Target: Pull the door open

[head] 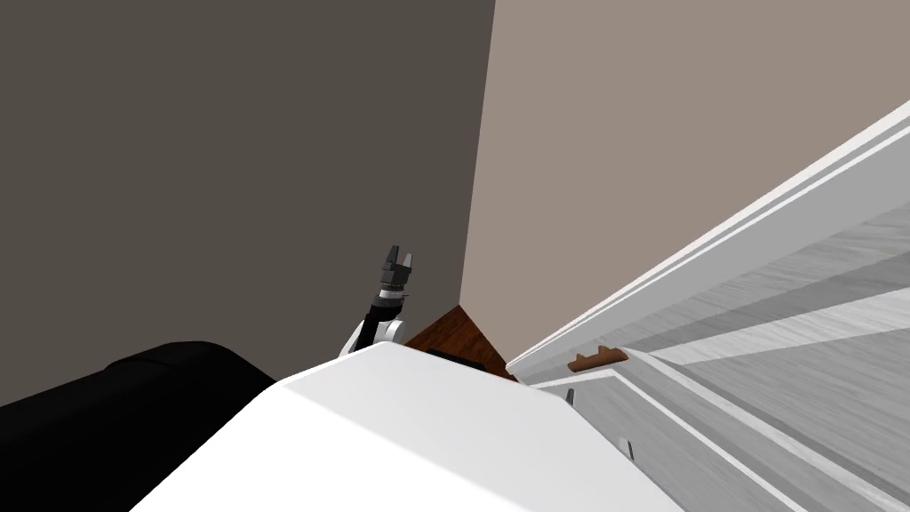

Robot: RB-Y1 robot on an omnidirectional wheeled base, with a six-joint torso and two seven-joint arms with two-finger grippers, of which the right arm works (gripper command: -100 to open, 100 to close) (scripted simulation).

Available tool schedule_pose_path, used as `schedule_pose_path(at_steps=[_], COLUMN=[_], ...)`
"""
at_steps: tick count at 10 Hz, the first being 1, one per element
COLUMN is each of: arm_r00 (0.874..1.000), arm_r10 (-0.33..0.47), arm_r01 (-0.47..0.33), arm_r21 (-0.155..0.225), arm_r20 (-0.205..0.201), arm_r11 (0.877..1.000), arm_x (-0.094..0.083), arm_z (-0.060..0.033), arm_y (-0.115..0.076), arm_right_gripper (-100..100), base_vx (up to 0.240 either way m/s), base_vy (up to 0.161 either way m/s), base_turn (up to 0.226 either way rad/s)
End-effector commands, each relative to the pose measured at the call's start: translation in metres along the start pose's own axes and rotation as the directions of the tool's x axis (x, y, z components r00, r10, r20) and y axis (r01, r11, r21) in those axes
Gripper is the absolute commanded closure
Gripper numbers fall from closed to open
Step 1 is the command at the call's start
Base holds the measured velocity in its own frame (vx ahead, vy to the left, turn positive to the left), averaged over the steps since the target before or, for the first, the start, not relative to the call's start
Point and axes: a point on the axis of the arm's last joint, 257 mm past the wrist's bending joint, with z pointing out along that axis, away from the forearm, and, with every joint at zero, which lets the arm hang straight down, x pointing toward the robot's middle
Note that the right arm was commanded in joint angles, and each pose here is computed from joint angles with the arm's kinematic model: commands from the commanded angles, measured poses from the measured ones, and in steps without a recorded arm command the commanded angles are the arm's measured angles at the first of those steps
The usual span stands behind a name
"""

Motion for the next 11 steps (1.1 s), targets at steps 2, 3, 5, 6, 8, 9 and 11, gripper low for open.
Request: schedule_pose_path(at_steps=[2,3,5,6,8,9,11], arm_r00=[0.999,0.999,0.999,0.999,0.999,0.999,0.999], arm_r10=[0.031,0.040,0.036,0.036,0.036,0.035,0.034], arm_r01=[-0.031,-0.039,-0.036,-0.036,-0.036,-0.036,-0.036], arm_r21=[-0.025,-0.032,-0.008,-0.001,0.019,0.025,0.044], arm_r20=[0.023,0.030,0.029,0.029,0.031,0.032,0.032], arm_r11=[0.999,0.999,0.999,0.999,0.999,0.999,0.998], arm_x=[-0.009,-0.012,-0.014,-0.015,-0.017,-0.018,-0.018], arm_z=[-0.0097,-0.0127,0.0050,0.0103,0.0289,0.0354,0.0588], arm_y=[0.015,0.018,0.016,0.017,0.019,0.020,0.024], arm_right_gripper=[-100,-100,-100,-100,-100,-100,-100], base_vx=[0.103,0.085,0.050,0.093,0.129,0.108,0.140], base_vy=[-0.066,-0.062,-0.035,-0.062,-0.069,-0.061,-0.055], base_turn=[0.095,0.069,-0.090,-0.104,-0.102,-0.058,-0.092])
